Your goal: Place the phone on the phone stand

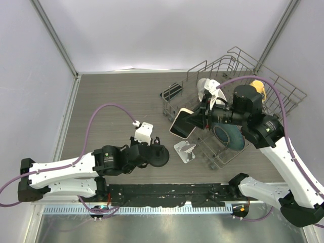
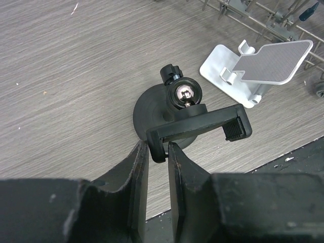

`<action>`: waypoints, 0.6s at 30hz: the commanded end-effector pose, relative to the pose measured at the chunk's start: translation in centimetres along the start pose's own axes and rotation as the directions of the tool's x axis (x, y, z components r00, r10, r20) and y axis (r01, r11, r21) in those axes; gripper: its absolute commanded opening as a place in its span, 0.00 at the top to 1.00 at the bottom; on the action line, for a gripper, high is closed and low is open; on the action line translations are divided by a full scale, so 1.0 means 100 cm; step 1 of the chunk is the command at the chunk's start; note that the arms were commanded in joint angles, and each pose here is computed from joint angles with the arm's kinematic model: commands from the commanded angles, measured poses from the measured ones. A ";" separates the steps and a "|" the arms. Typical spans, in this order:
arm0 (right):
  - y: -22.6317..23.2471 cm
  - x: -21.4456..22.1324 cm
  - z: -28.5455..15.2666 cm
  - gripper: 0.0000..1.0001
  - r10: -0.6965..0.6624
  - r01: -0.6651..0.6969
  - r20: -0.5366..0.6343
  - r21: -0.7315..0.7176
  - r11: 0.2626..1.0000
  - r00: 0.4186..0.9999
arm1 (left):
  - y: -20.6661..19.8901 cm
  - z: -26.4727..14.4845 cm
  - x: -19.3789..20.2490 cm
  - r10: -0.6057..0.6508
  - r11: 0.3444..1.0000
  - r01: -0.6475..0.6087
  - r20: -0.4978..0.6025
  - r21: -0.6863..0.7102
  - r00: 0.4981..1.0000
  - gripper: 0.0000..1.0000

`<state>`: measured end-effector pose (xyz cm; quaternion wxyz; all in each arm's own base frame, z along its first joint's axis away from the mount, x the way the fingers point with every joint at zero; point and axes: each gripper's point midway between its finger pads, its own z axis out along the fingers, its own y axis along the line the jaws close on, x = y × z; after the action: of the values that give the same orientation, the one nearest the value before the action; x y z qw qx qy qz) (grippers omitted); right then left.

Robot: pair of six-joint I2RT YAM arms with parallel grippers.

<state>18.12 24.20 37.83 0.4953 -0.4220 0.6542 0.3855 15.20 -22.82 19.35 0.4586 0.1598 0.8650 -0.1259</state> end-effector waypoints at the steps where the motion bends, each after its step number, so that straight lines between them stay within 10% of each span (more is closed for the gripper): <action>1: 0.004 -0.029 -0.002 1.00 -0.049 0.049 0.095 -0.002 0.999 0.994 | -0.007 0.002 -0.012 -0.023 1.000 0.022 0.055 0.015 0.998 0.76; 18: 0.007 -0.023 0.003 1.00 -0.035 0.036 0.064 -0.013 0.999 0.997 | -0.006 0.009 -0.009 -0.003 1.000 0.004 0.063 -0.009 0.998 0.74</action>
<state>17.95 24.79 37.28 0.4844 -0.4274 0.6576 0.3876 15.56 -23.11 18.96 0.4665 0.1641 0.8609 -0.1198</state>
